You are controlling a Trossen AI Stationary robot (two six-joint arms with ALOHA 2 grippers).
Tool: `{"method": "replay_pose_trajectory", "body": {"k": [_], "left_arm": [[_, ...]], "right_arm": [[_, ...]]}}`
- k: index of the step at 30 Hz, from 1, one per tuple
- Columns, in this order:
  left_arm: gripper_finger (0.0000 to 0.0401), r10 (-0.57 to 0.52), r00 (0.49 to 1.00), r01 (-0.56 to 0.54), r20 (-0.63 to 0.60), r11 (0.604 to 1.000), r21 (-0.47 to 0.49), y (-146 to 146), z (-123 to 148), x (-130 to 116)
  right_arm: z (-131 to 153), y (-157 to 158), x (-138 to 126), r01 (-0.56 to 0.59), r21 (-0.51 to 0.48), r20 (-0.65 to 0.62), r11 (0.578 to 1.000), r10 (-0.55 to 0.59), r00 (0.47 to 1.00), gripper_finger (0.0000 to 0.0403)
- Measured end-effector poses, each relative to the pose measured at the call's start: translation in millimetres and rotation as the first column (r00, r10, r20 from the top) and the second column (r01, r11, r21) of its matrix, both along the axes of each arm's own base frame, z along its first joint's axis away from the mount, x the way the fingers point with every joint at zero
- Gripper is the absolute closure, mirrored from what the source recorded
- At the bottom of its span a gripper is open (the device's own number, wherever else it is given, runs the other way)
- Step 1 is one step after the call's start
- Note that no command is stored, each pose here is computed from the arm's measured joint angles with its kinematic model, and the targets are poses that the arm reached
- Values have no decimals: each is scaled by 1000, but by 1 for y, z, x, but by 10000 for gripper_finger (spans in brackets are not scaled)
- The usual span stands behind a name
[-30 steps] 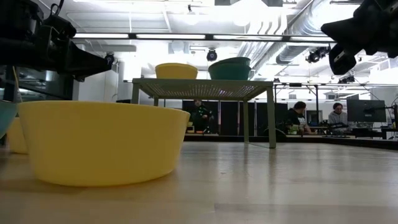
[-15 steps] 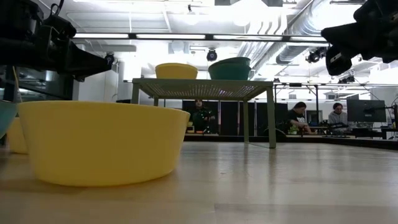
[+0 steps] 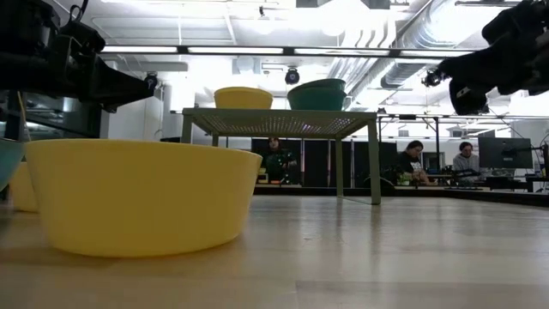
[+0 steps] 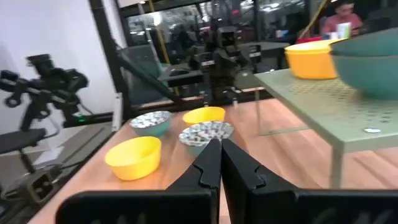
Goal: Pick & Place Mini bowls
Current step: Stack the yellow bowl on the stacked yellow bowls on the shelf
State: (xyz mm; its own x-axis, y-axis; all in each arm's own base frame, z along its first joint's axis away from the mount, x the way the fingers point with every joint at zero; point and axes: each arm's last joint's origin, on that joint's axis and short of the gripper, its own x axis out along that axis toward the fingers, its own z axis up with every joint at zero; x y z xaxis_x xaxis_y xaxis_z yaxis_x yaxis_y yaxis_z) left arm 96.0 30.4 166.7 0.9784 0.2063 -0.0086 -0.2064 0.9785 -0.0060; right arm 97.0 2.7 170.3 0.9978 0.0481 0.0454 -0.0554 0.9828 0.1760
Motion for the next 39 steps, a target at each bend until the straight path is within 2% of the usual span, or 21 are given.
{"method": "replay_pose_trajectory", "body": {"k": [9, 39], "left_arm": [[254, 0, 1000, 0, 0, 1000, 0, 0, 0, 0], [254, 0, 1000, 0, 0, 1000, 0, 0, 0, 0]], "right_arm": [[0, -2, 0, 87, -106, 1, 991, -87, 996, 402], [-2, -2, 1, 88, -107, -16, 990, -90, 996, 402]]}}
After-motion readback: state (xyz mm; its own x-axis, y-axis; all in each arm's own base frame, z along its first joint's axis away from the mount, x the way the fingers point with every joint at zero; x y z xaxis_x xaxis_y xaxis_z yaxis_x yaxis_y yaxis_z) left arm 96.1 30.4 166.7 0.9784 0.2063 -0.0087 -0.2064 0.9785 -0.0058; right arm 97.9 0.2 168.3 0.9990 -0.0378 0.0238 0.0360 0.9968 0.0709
